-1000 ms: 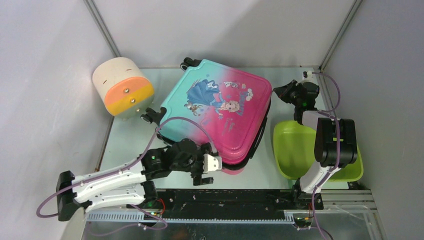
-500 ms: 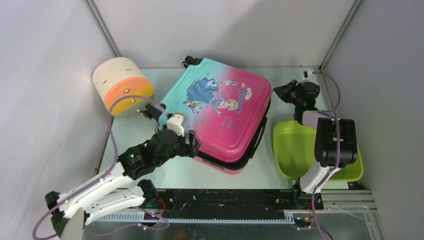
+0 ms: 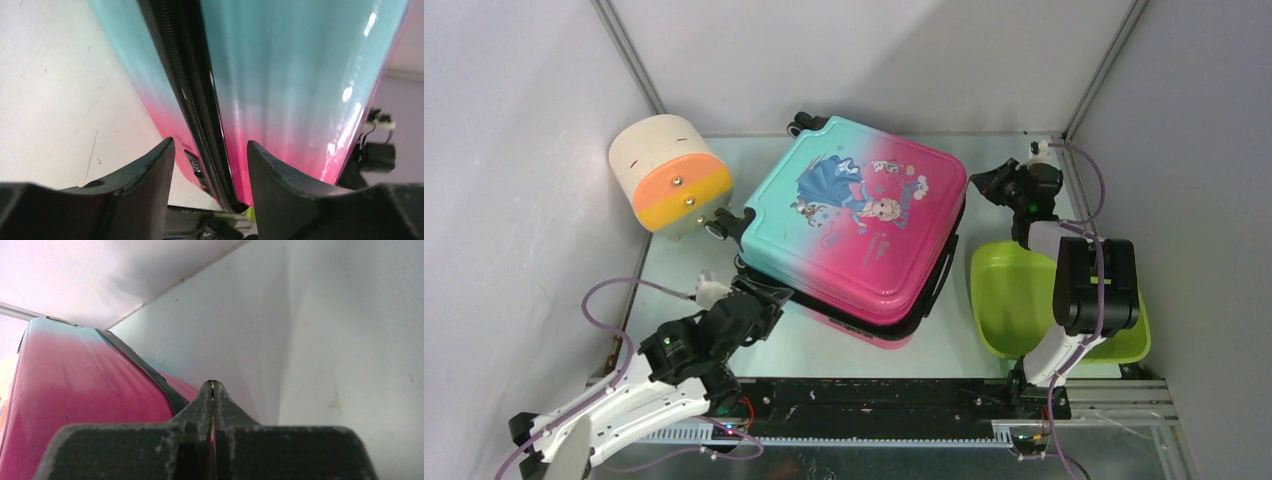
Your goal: Open, take out, and arrange the luggage
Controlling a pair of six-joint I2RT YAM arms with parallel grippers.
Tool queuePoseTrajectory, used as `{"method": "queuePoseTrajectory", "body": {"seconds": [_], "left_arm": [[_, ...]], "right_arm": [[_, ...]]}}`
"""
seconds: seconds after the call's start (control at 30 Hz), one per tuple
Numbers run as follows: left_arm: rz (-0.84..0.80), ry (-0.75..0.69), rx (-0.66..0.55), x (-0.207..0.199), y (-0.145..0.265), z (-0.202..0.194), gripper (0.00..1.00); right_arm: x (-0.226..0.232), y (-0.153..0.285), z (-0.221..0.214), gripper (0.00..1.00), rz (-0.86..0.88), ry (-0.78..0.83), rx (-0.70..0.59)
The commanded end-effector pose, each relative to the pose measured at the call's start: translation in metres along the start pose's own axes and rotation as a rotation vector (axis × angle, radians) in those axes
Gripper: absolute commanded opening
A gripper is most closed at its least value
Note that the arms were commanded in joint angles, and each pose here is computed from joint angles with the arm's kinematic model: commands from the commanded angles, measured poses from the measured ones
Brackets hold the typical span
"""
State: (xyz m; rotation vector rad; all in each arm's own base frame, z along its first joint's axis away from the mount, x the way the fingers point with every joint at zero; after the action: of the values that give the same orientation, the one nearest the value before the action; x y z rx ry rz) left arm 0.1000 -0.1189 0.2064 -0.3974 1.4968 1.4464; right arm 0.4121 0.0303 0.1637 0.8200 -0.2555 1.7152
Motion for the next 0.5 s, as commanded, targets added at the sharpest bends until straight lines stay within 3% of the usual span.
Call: {"method": "queuePoseTrajectory", "body": {"seconds": [0.0, 0.3, 0.47], "left_arm": [[0.057, 0.265, -0.109, -0.007, -0.006, 0.009, 0.6], [0.159, 0.311, -0.176, 0.003, -0.021, 0.006, 0.55], [0.08, 0.294, -0.23, -0.008, -0.031, 0.01, 0.57]], "right_arm": [[0.017, 0.002, 0.038, 0.0, 0.03, 0.073, -0.143], [0.012, 0.003, 0.038, 0.0, 0.021, 0.068, -0.136], [0.011, 0.003, 0.039, 0.0, 0.022, 0.068, -0.136]]}}
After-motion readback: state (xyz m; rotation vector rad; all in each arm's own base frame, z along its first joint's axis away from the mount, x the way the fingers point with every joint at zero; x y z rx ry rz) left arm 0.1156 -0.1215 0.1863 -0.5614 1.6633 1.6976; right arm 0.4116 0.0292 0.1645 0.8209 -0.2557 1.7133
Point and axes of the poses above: each gripper's point midway between its finger pads, its own y axis back along the fingers, its own x axis along the line the jaws close on, z = x × y, the point moved 8 cm from there along y, back along the fingers, and after that the axes turned 5 degrees about y, right-handed, at the moved point
